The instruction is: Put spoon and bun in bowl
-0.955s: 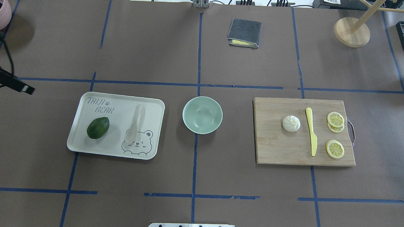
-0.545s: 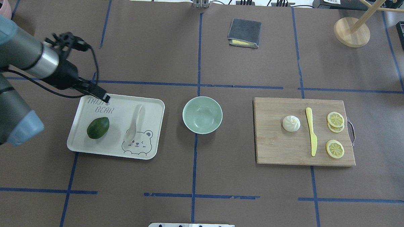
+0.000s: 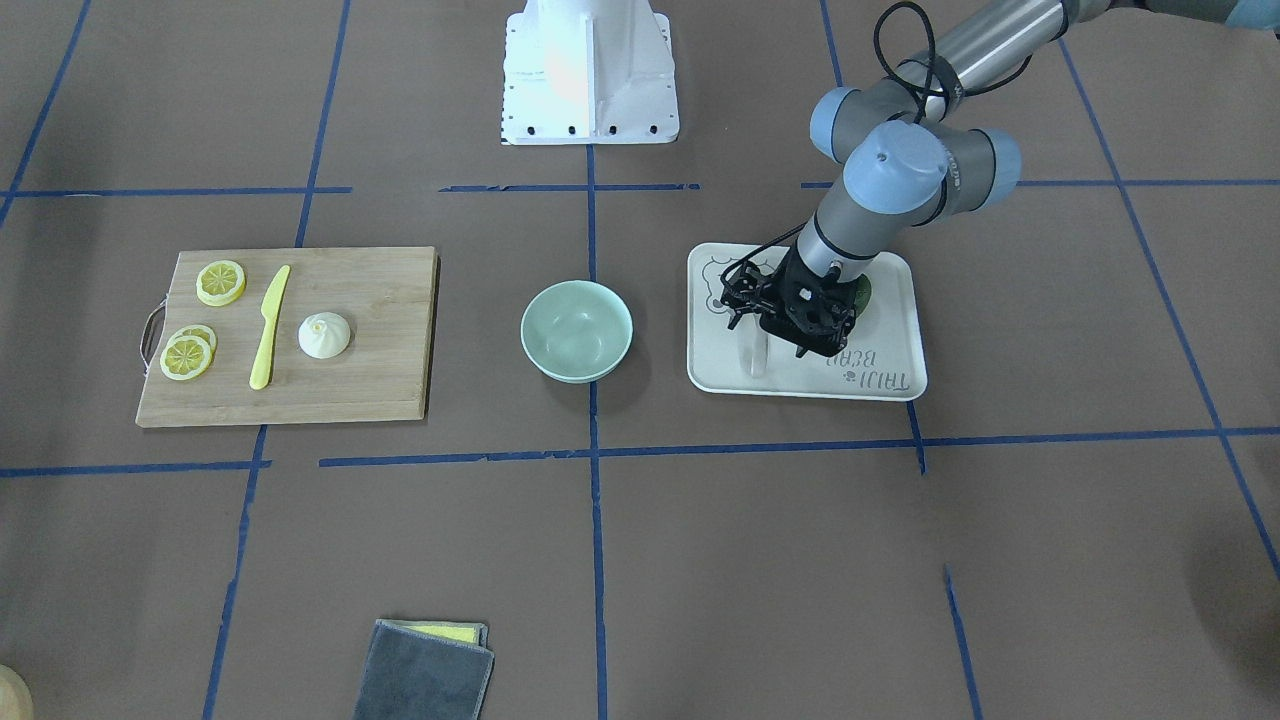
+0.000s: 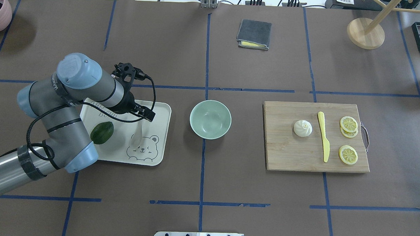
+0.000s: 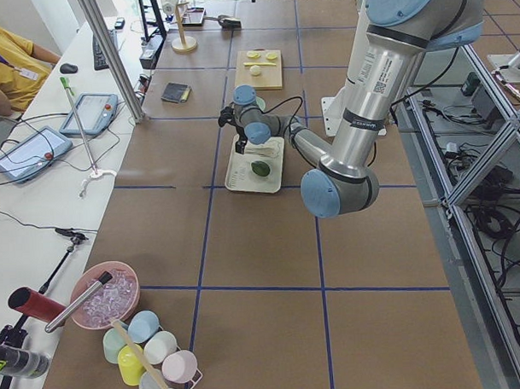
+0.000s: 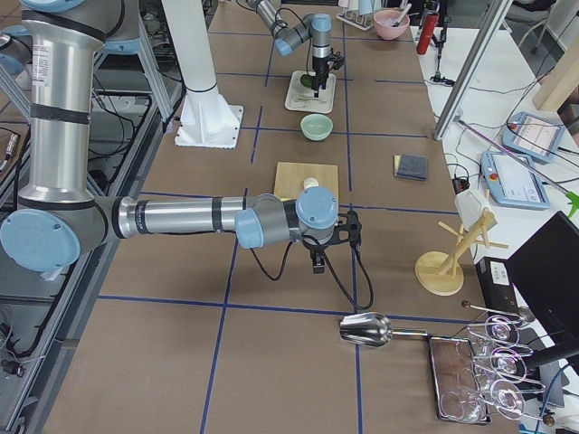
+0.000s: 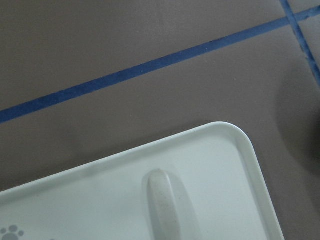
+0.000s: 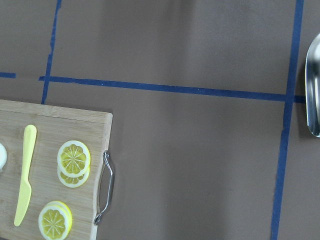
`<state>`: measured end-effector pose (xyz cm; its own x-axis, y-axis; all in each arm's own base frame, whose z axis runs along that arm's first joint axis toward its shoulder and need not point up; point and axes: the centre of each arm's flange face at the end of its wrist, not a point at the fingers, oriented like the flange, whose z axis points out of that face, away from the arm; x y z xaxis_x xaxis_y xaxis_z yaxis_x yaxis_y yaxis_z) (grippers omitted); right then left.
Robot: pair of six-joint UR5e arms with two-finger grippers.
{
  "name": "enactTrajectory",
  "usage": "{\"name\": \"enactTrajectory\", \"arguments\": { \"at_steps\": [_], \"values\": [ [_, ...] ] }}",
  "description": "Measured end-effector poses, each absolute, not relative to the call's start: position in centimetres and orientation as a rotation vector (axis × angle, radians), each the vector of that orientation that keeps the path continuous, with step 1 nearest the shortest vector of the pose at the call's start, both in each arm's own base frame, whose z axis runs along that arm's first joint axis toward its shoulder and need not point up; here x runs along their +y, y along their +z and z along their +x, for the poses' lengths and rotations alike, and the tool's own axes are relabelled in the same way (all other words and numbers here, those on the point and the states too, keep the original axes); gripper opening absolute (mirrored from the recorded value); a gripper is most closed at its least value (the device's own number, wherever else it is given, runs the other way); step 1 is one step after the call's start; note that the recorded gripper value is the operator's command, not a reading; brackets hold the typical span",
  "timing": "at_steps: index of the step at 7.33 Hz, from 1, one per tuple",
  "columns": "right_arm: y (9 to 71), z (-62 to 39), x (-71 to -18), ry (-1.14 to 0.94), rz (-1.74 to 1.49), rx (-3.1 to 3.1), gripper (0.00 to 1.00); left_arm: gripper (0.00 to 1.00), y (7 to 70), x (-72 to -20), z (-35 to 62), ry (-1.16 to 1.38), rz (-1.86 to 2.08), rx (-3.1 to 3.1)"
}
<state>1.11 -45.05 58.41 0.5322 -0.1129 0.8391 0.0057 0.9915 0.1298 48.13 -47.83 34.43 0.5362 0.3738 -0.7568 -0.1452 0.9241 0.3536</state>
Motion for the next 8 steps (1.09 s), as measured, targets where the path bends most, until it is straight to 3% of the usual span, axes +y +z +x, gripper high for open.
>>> {"name": "enactTrajectory", "arguments": {
  "at_steps": [1,2,4,6,8],
  "values": [
    [58.46,1.09,-45.03,-0.069,0.114,-1.008,1.00,0.55,34.87,-48.04,48.56,0.308,0.260,0.945],
    [58.49,1.09,-45.02,-0.067,0.112,-1.009,1.00,0.37,35.14,-48.17,48.73,0.305,0.258,0.937],
    [58.47,1.08,-45.01,-0.066,0.111,-1.010,1.00,0.31,35.36,-48.17,48.84,0.302,0.254,0.932],
    [58.48,1.08,-45.01,-0.065,0.110,-1.011,1.00,0.00,35.57,-48.02,48.99,0.303,0.248,0.928],
    [58.52,1.07,-45.00,-0.064,0.109,-1.011,1.00,0.00,35.23,-47.77,49.09,0.300,0.241,0.926]
  ]
}}
